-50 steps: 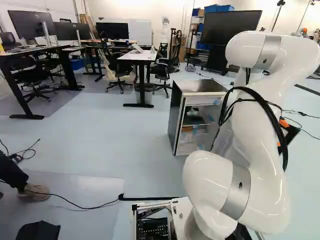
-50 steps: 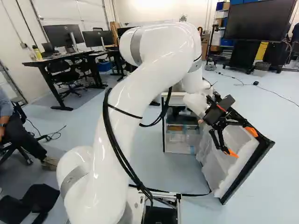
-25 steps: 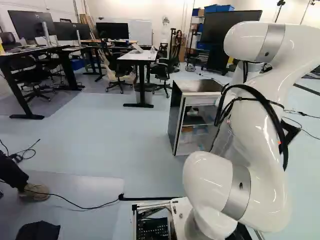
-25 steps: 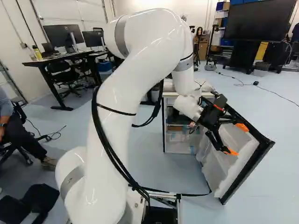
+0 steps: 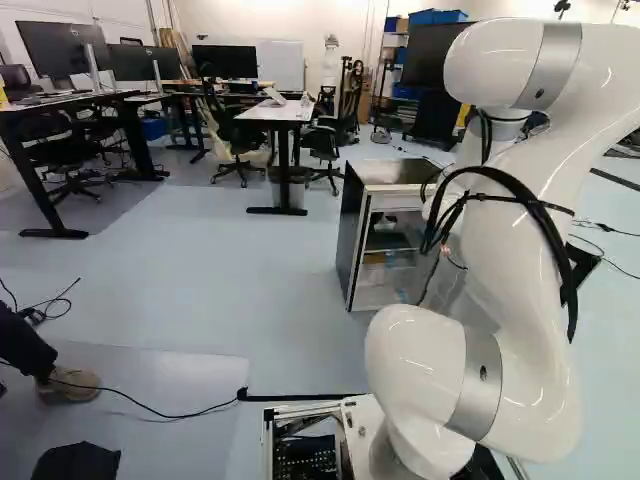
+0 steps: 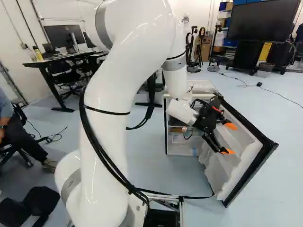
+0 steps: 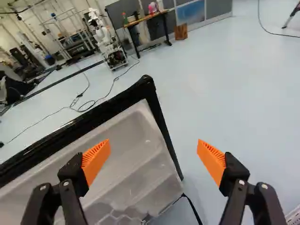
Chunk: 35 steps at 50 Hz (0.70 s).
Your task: Open the fridge door
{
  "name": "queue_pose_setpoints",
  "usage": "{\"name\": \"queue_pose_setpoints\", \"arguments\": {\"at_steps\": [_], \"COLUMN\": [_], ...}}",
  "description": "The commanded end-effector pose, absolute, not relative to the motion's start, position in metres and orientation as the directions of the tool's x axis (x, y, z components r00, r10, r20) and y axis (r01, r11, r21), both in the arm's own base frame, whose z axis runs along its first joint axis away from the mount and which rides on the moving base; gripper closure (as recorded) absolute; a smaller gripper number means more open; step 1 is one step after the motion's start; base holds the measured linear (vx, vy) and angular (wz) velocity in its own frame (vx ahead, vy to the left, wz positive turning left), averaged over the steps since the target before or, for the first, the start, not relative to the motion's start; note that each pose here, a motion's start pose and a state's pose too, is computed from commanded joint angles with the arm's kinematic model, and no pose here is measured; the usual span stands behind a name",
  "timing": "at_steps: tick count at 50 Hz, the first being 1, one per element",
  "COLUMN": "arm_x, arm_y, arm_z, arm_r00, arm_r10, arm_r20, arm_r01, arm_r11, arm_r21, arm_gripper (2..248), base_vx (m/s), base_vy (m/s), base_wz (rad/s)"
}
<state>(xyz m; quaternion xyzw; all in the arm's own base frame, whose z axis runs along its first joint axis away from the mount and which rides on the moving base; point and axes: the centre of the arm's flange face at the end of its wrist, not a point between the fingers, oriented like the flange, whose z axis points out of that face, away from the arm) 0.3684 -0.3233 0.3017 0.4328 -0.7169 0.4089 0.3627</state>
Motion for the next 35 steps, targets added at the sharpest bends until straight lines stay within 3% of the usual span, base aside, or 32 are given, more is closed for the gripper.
{"name": "queue_pose_setpoints", "arguments": {"at_steps": [35], "arm_x": [0.367], "arm_y": [-0.252], "arm_z": [0.305], "arm_r00": [-0.093], "arm_r10": [-0.463], "arm_r20": [0.881], "arm_r01": [-0.970], "arm_r11": [-0.157], "arm_r21": [-0.185], "arm_gripper": [3], "base_vx": [0.000], "base_vy": [0.000], "base_wz": [0.000]}}
